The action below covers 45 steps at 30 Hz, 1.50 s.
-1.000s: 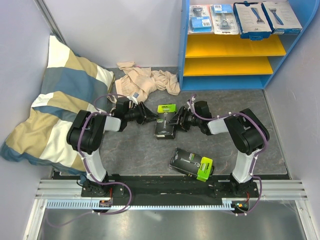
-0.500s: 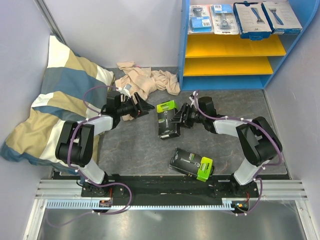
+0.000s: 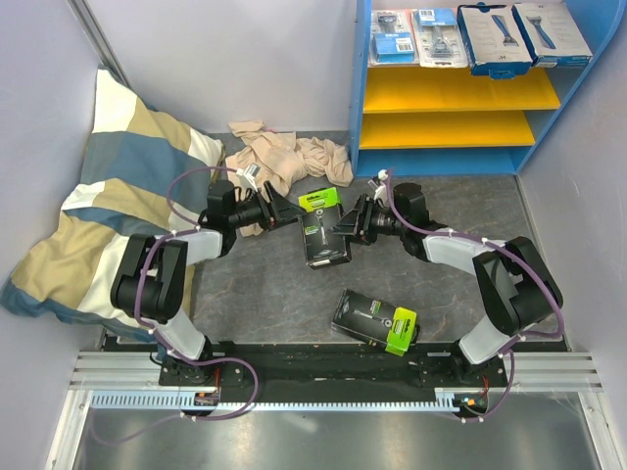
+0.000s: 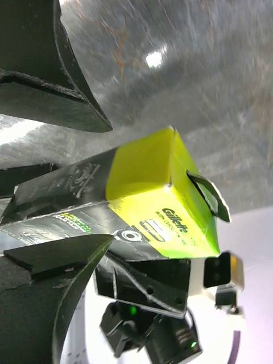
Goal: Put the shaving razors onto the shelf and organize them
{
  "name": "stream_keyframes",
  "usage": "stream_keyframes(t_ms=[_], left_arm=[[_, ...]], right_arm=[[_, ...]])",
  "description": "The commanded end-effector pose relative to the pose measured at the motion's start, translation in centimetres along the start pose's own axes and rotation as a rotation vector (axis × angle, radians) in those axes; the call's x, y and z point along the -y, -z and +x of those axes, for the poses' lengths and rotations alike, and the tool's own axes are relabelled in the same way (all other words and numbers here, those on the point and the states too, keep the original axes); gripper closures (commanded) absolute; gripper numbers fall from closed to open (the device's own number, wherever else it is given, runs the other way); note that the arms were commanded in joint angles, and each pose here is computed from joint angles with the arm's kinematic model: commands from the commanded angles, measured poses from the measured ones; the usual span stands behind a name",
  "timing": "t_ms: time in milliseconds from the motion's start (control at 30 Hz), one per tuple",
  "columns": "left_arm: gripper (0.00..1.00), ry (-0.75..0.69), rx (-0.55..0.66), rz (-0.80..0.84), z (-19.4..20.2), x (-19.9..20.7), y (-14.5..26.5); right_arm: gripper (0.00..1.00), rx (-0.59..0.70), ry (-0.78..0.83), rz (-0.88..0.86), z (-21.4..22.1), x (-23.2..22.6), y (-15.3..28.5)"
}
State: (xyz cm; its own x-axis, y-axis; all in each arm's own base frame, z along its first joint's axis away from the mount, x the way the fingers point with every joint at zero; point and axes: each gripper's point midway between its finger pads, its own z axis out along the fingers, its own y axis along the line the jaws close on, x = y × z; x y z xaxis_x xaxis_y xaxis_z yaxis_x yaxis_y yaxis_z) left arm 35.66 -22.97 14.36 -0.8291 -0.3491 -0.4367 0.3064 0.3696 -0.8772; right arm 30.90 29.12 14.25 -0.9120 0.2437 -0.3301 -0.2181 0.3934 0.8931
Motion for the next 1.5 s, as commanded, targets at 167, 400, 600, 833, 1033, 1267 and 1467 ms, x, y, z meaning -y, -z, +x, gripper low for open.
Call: stream_keyframes(t_ms=[167,400,600,833,1033,1267,1467], left_arm=[[0.22,-0.009,-0.086,0.118,1.8,1.6,-1.1],[0.32,-0.025,-0.143,0.200,3.3,3.3,-1.7],[0.63,-0.014,-0.130,0.292,3.2,4.8,-1.6],[0.73,0.020,-0.069,0.379,1.5,6.5,-1.8],[0.77,0.055,0.025,0.430,-0.9,8.4,-1.8],[0.82,0.074,0.176,0.360,-3.3,9.2,-1.3],[0.85,0.104,0.306,0.293,-5.5,9.9,-0.5]], right_arm=[[0.56,0.018,0.146,-0.228,-1.4,-7.5,0.8],[0.55,-0.030,0.145,-0.241,-0.5,-7.7,-0.1],[0.46,0.002,0.126,-0.144,-0.9,-5.6,-0.8],[0.23,0.136,0.095,-0.030,-2.6,-4.5,0.0],[0.07,0.253,0.105,0.029,-3.5,-4.9,2.2],[0.02,0.376,0.125,0.159,-4.2,-4.2,5.5],[0.02,0.500,0.114,0.163,-4.3,-5.0,8.6]])
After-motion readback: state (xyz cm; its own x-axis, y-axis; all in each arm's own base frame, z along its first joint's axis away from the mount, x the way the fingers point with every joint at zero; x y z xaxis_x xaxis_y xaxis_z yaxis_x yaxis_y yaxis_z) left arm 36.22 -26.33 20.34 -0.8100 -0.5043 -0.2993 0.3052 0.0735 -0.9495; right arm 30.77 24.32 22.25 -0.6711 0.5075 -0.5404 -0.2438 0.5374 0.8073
